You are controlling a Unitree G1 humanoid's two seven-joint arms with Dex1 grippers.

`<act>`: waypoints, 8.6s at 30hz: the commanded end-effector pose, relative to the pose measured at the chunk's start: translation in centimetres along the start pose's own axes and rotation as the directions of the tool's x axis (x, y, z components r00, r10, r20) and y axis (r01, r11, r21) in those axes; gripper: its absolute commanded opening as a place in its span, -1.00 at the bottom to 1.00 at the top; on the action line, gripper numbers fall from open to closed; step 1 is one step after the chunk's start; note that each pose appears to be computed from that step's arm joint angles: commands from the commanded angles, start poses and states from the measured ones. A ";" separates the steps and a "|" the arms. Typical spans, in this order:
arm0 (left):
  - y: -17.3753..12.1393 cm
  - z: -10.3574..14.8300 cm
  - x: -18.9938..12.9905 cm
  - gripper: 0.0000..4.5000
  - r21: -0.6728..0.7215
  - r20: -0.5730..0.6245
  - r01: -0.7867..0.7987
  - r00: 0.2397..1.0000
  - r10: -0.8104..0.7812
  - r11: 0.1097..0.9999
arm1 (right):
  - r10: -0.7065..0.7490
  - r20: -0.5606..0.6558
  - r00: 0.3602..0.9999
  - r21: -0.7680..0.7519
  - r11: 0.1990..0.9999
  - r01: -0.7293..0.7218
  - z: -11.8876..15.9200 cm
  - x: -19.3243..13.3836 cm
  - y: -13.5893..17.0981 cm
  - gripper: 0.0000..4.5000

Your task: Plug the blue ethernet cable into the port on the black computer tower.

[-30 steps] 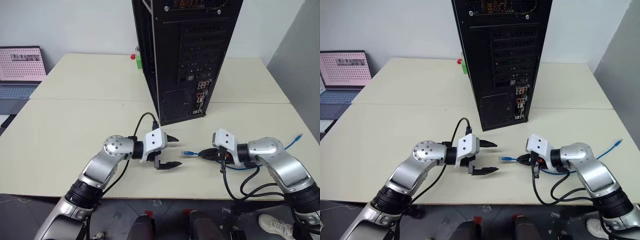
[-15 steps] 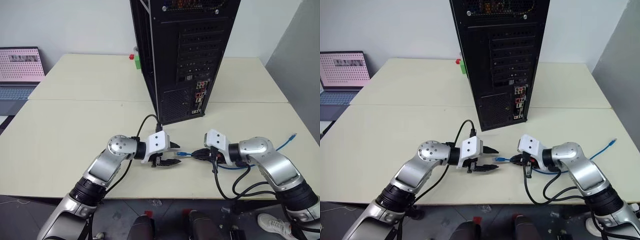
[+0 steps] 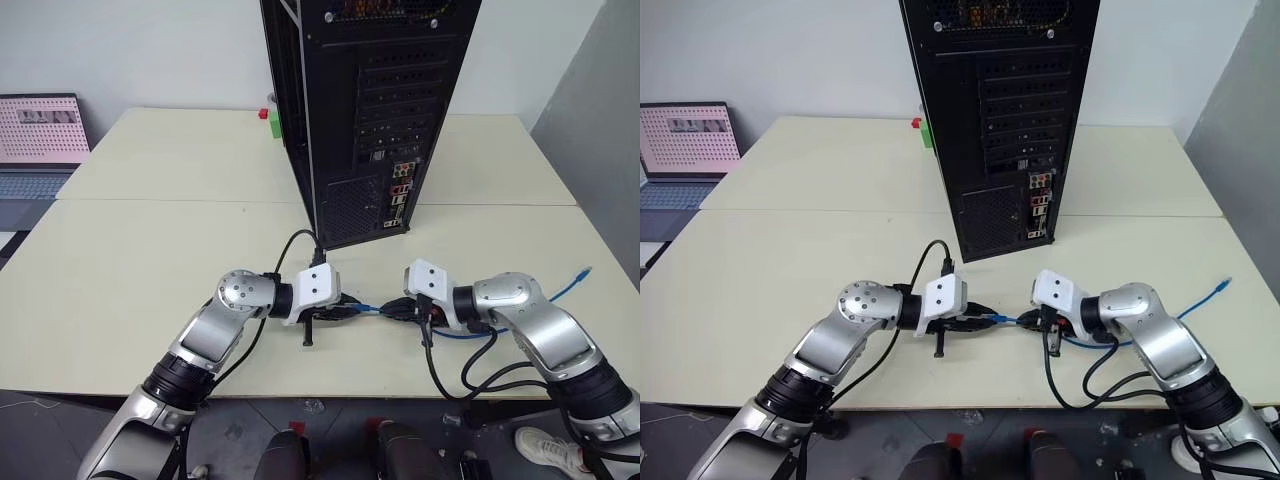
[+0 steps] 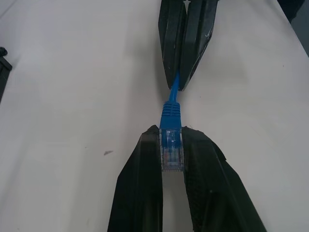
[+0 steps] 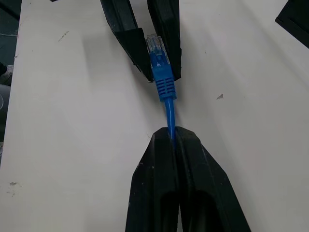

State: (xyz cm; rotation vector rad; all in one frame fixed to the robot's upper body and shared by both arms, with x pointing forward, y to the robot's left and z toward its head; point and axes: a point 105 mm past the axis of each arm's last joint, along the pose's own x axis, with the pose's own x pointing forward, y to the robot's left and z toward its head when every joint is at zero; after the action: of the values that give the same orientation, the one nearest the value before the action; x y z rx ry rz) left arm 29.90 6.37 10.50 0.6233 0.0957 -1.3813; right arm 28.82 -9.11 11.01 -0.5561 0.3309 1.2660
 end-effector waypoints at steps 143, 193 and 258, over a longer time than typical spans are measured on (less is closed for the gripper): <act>6.1 6.8 -3.5 0.37 -0.195 0.236 -0.644 0.701 0.673 0.740 | -0.934 0.092 0.345 0.695 0.309 0.649 8.0 -1.7 -10.1 -1.00; 6.3 4.6 -4.0 0.37 -0.159 0.136 -0.680 0.703 0.698 0.716 | -0.921 0.093 0.377 0.674 0.337 0.657 8.1 -1.8 -8.2 -1.00; 6.3 4.8 -4.0 0.37 -0.159 0.138 -0.685 0.698 0.703 0.711 | -0.930 0.096 0.354 0.682 0.321 0.658 8.8 -0.6 -9.8 -1.00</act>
State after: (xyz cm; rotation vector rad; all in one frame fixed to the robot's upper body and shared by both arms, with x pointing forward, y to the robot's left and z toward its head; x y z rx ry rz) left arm 33.62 7.92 17.27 0.3668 -0.1712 -0.6875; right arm 37.59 -7.31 18.77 0.1541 -0.0045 0.1494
